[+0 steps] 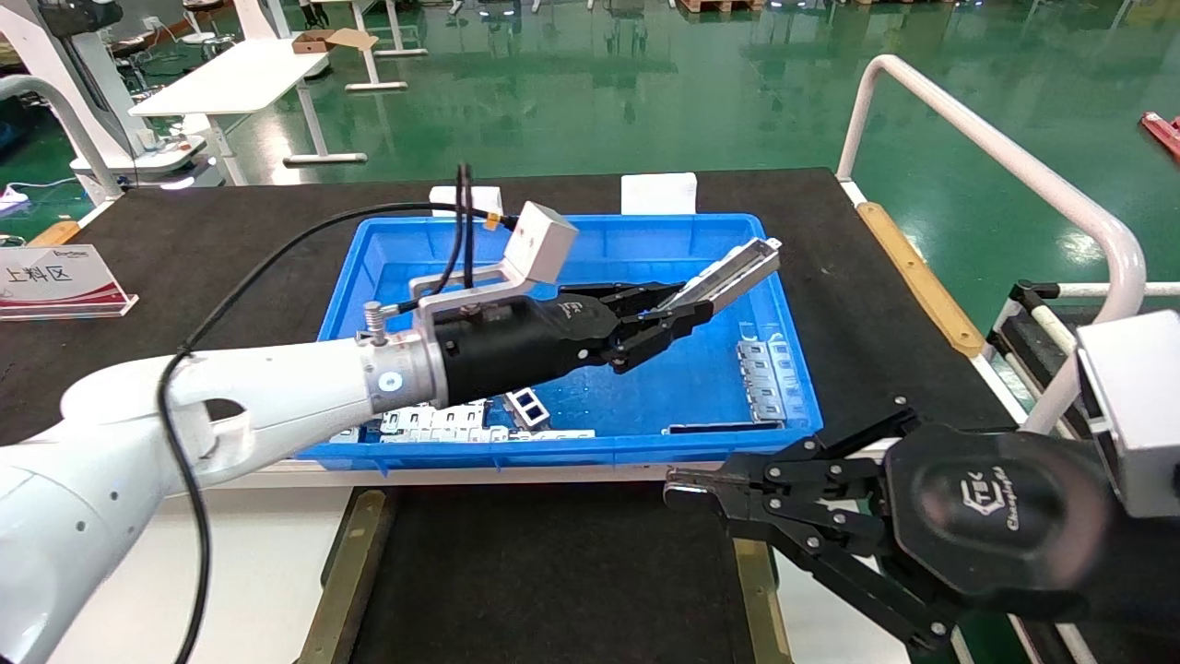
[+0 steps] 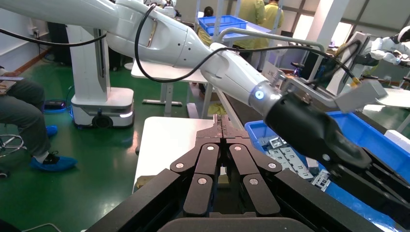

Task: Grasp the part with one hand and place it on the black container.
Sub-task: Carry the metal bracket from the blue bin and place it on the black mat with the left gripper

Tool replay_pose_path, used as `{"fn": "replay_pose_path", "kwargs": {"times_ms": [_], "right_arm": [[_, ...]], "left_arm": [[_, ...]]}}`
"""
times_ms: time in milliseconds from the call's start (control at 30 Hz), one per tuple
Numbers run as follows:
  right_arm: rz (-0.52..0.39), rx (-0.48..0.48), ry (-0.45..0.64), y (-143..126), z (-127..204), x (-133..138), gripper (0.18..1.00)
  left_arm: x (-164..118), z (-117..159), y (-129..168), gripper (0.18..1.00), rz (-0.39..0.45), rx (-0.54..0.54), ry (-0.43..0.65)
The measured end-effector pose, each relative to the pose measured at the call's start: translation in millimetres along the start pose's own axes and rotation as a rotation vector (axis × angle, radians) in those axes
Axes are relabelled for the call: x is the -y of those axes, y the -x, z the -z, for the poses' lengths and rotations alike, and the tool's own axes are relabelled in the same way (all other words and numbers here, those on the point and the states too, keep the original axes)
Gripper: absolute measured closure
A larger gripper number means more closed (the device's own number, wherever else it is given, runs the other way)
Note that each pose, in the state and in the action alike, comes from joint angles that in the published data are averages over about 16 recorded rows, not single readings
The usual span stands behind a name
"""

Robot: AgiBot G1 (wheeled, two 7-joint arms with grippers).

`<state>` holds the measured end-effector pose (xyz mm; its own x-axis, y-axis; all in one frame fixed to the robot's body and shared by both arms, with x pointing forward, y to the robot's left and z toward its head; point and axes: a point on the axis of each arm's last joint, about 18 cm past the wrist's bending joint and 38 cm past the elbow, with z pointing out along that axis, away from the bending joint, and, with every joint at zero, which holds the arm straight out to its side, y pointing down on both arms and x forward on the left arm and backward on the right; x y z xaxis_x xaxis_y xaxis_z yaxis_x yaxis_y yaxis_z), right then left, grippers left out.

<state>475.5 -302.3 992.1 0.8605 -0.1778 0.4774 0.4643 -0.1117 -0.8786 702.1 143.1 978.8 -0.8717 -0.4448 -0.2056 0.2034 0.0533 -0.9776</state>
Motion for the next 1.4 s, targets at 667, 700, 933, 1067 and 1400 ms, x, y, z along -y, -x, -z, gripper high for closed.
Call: {"fn": "replay_pose_path", "kwargs": {"times_ms": [667,700,933,1067,1400], "right_arm": [[0.000,0.000,0.000,0.0,0.0,0.0,0.988],[0.000,0.000,0.000,0.0,0.0,0.0,0.988],[0.000,0.000,0.000,0.0,0.0,0.0,0.988],[0.000,0.000,0.000,0.0,0.0,0.0,0.988],[0.000,0.000,0.000,0.0,0.0,0.0,0.988]], "left_arm": [[-70.6,85.2,-64.5,0.823,0.094,-0.347,0.085],[-78.3,89.1,-65.8,0.823,0.104,-0.345,0.097],[-137.6,113.7,-74.5,0.823,0.186,-0.290,0.164],[-172.0,124.0,-79.5,0.823,0.241,-0.234,0.186],[-240.8,131.5,-93.9,0.824,0.398,-0.057,0.159]]}}
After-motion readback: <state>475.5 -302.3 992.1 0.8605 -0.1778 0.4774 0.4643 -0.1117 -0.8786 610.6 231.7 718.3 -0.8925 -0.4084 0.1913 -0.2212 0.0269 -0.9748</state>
